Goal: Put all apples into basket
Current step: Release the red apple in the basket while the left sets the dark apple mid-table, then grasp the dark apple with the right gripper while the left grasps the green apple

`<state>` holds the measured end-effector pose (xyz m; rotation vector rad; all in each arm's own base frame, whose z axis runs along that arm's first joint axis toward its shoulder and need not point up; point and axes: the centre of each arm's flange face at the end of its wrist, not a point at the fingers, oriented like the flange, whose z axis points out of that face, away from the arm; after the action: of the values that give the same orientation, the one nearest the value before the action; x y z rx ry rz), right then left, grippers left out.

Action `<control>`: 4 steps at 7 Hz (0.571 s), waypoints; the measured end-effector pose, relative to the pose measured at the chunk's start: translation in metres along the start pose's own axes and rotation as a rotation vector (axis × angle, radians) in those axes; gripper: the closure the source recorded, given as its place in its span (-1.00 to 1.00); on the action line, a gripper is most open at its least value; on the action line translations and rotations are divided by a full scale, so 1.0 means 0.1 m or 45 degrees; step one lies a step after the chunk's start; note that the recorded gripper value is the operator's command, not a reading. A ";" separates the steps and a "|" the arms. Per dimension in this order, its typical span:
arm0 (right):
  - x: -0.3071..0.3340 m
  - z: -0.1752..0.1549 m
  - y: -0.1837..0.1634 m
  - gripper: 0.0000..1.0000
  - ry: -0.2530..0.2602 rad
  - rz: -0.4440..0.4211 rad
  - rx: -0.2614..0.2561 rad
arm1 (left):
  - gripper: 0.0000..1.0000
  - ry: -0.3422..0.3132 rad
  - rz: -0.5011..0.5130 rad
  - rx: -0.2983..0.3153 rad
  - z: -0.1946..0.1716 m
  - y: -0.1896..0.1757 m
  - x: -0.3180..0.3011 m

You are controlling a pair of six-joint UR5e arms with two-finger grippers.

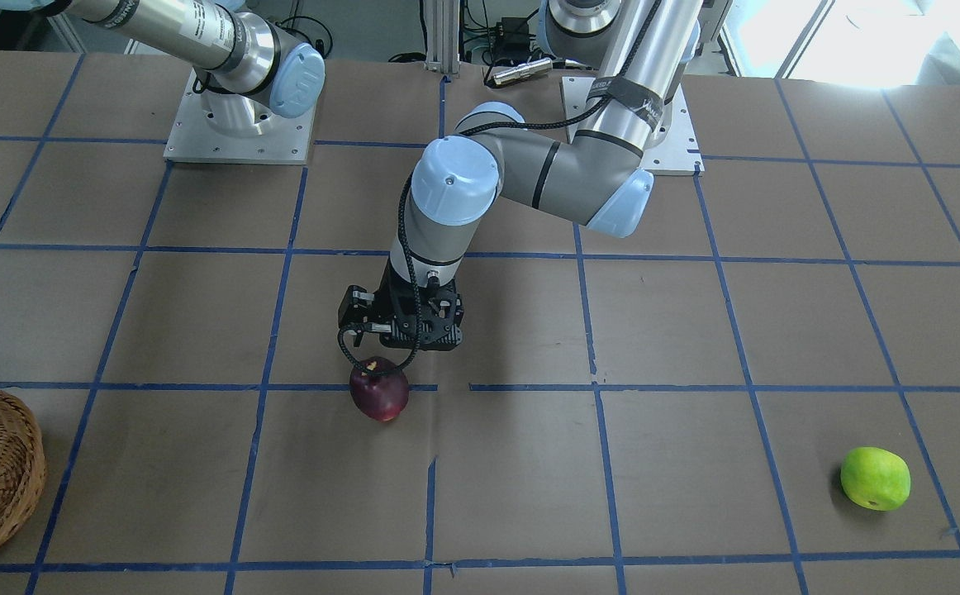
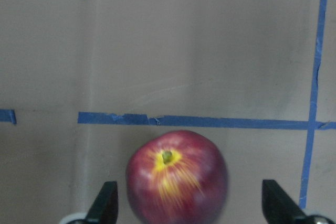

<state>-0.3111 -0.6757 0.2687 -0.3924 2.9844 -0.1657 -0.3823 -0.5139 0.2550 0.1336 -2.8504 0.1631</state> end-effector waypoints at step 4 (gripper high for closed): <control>-2.36 -0.22 -0.92 -1.00 -0.136 -0.223 -0.174 | -1.00 -0.102 0.160 -0.010 -0.98 -0.73 -1.35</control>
<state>-0.0647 -0.6999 0.3281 -0.6564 2.8630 0.0421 -0.2191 -0.5633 0.3171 -0.0413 -2.9399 0.1761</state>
